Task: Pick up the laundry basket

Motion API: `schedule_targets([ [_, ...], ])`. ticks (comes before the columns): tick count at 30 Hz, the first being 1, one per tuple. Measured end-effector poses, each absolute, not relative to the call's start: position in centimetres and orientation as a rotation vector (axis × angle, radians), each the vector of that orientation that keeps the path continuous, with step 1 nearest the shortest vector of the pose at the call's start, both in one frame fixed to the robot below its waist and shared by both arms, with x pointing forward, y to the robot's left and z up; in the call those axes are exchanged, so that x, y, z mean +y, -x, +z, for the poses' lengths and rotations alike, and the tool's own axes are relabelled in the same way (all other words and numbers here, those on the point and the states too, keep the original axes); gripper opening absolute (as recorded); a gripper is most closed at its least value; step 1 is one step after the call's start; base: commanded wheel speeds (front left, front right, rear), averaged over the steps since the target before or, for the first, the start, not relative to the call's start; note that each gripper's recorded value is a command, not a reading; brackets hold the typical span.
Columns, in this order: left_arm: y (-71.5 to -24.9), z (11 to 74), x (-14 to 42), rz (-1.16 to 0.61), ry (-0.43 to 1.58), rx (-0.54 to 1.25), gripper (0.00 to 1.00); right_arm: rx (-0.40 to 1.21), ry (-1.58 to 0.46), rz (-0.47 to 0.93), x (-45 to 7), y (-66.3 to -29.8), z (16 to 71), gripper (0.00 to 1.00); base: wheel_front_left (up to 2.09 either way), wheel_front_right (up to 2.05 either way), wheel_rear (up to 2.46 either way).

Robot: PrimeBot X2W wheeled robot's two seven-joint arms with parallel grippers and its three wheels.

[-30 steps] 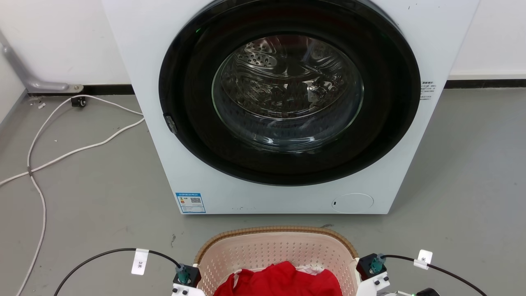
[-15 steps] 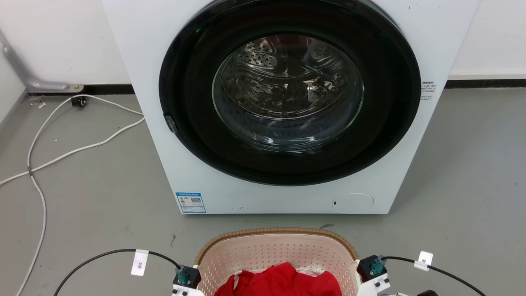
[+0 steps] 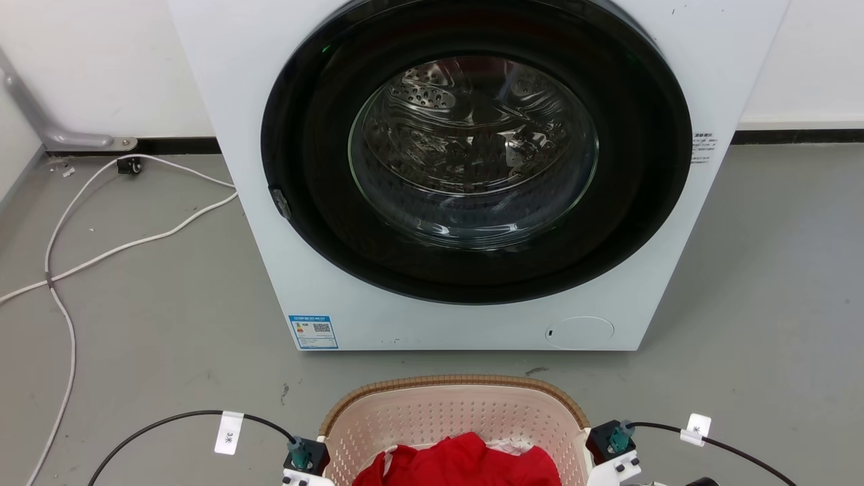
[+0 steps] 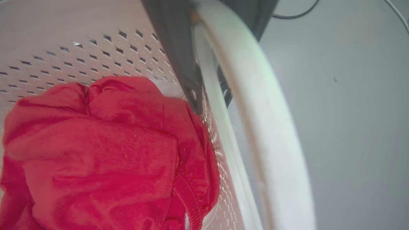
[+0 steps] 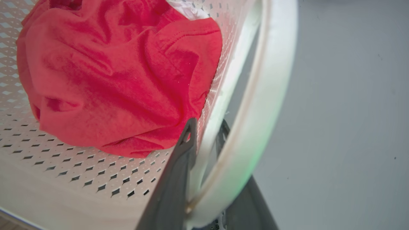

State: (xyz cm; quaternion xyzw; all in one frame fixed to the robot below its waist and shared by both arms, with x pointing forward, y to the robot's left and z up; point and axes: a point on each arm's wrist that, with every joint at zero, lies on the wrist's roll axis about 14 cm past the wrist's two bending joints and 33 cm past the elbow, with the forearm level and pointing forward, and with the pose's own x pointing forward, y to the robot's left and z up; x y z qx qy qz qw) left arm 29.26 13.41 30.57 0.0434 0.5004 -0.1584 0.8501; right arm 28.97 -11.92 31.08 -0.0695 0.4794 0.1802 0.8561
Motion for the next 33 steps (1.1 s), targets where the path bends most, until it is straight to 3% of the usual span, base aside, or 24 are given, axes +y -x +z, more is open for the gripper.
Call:
schedule_targets([
  [33,-28.96,30.37,13.42,-0.339,-0.096,1.061,0.00,1.019,0.146,0.381,-12.04,-28.60,30.83,0.00,0.00,0.00,0.00],
])
